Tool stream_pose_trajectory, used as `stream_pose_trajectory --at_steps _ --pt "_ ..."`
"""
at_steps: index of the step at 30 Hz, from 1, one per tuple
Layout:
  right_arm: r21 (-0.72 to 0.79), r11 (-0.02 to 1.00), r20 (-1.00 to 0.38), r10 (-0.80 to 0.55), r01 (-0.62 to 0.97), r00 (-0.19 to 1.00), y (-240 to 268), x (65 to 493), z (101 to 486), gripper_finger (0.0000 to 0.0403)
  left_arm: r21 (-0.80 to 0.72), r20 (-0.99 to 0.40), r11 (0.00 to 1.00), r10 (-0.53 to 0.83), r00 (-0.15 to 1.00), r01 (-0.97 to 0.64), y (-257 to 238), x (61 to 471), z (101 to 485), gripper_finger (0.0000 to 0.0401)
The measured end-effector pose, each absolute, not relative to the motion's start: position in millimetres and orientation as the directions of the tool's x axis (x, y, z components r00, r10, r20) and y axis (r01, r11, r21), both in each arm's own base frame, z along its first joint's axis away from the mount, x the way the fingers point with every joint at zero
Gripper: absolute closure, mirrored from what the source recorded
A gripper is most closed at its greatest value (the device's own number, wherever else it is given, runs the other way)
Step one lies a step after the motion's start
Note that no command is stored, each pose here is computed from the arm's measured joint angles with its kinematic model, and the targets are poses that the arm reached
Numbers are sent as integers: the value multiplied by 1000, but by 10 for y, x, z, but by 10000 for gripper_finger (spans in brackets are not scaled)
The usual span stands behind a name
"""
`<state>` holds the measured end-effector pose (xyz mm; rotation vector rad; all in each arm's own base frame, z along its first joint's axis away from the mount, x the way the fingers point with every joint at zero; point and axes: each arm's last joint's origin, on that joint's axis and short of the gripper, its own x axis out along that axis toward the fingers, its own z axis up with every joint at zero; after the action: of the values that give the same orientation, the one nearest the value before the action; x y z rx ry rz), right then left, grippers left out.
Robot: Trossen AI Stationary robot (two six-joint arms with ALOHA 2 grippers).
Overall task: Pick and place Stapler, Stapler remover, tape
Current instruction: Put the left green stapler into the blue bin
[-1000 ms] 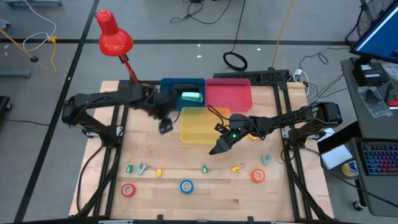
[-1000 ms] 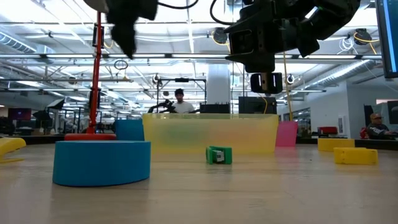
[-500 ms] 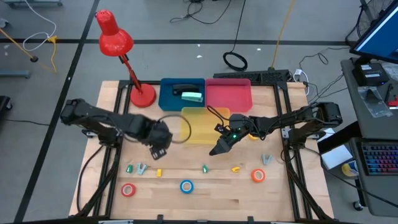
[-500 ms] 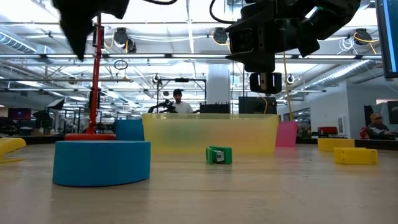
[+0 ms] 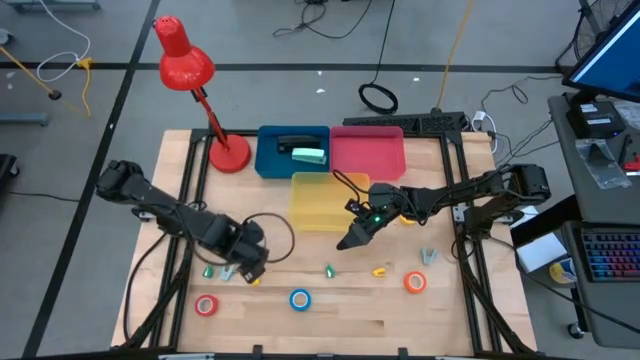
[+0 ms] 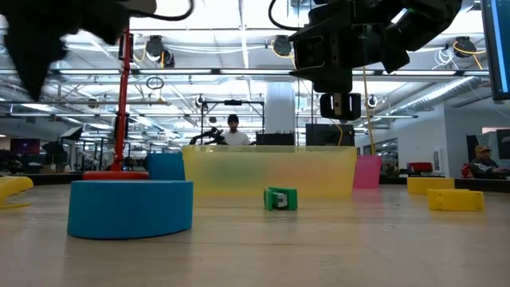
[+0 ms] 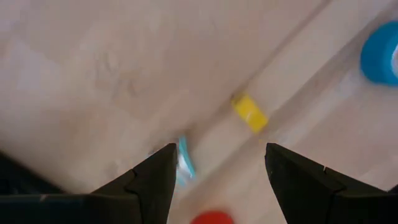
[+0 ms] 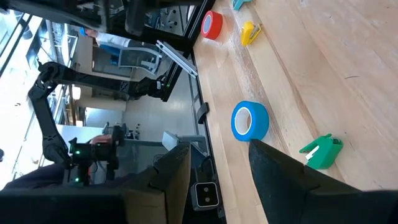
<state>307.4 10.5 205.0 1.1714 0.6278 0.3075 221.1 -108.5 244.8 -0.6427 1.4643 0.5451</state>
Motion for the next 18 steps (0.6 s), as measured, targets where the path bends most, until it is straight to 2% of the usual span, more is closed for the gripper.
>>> stream_pose_trajectory --at_steps 11,18 --pt "923 374 -297 533 94 792 105 3074 2050 248 0 -996 697 -65 -63 -717 -1490 1849 2284 160" --pt "923 374 -297 533 94 792 105 3074 2050 248 50 -992 644 -59 -115 -763 -1694 1604 2206 160"
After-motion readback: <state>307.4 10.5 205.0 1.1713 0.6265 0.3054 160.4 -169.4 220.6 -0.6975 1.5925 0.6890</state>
